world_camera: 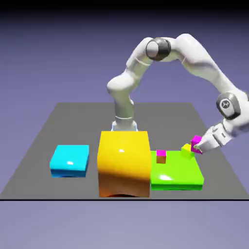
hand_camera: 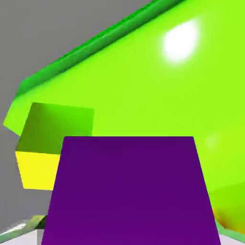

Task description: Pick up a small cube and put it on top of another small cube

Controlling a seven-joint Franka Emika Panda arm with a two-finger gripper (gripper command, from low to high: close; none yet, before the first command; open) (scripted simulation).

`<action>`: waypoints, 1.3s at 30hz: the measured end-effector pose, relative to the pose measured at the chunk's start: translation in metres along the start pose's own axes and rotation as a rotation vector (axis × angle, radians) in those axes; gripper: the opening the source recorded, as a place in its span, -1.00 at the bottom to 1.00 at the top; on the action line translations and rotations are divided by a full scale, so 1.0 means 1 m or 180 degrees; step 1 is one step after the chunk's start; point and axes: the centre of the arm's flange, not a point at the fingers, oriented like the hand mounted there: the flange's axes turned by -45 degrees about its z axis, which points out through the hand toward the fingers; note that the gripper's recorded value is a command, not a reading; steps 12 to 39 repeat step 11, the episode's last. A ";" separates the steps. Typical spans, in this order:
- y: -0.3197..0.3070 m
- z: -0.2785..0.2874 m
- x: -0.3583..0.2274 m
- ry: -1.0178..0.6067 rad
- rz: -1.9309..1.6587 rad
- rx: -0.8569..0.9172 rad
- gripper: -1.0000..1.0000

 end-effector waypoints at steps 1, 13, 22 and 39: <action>-0.016 -0.001 -0.005 -0.0005 -0.0122 -0.0104 -1.00; -0.028 0.063 0.004 -0.0013 -0.0256 -0.0223 1.00; -0.028 0.063 0.004 -0.0013 -0.0256 -0.0223 1.00; -0.028 0.063 0.004 -0.0013 -0.0256 -0.0223 1.00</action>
